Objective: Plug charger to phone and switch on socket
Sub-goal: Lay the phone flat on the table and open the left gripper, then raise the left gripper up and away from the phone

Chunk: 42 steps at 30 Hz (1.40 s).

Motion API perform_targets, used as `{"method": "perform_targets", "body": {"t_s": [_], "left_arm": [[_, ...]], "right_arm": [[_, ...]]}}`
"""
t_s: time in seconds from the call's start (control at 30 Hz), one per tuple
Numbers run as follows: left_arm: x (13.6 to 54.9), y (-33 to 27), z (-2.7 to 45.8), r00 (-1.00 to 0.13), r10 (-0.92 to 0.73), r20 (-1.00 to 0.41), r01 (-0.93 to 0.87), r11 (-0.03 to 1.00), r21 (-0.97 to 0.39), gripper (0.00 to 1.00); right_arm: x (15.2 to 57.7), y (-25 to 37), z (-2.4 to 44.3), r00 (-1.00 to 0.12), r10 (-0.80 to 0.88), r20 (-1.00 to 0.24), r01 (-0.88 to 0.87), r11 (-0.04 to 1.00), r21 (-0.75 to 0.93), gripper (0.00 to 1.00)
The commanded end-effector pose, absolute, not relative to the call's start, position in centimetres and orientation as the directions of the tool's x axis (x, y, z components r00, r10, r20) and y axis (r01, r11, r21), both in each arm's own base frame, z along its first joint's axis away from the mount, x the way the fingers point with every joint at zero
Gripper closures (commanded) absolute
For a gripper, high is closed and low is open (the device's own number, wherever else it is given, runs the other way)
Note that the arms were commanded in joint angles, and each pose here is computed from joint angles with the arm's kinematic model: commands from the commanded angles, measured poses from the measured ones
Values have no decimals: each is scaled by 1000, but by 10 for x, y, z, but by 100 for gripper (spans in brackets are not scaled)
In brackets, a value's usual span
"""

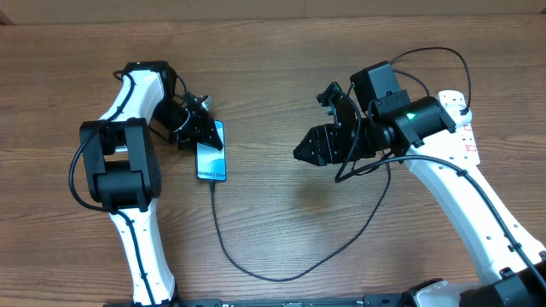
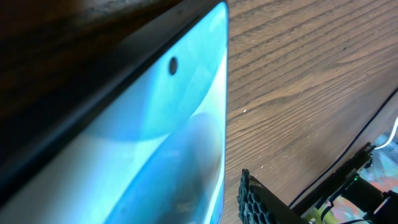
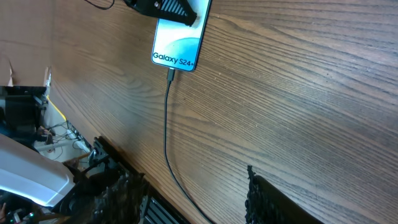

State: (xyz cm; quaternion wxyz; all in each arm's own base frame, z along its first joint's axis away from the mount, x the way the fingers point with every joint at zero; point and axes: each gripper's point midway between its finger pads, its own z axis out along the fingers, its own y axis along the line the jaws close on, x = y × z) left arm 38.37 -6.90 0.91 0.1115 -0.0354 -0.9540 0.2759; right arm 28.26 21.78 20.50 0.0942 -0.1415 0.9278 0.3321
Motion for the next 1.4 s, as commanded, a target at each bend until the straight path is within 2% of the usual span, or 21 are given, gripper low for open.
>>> {"method": "perform_targets", "body": {"t_s": [0.0,0.57,0.7,0.87,1.03,1.13,1.37], "left_arm": [[379,-43,-9,-965,134,224,32,914,-405,53],[385,-31,-16,-971,78,227,1,947,-320,48],[385,-21,-18,-969,21,245,-43,966,-255,47],[398,-17,-2,-979,-24,201,-70,972,-225,45],[427,-15,49,-998,-33,56,-44,974,-224,44],[445,-13,107,-996,-33,-81,-15,977,-214,42],[448,-13,214,-953,-30,-303,32,979,-199,45]], "right_arm": [[285,218,214,-932,-202,-302,-348,735,581,44],[283,217,214,-927,-217,-307,-362,733,576,44],[283,217,214,-927,-217,-307,-362,733,576,44],[284,217,214,-927,-217,-307,-362,733,576,44],[283,217,214,-926,-219,-308,-364,733,575,44],[283,216,213,-927,-219,-306,-362,736,572,45],[287,211,209,-926,-214,-312,-358,764,537,45]]}}
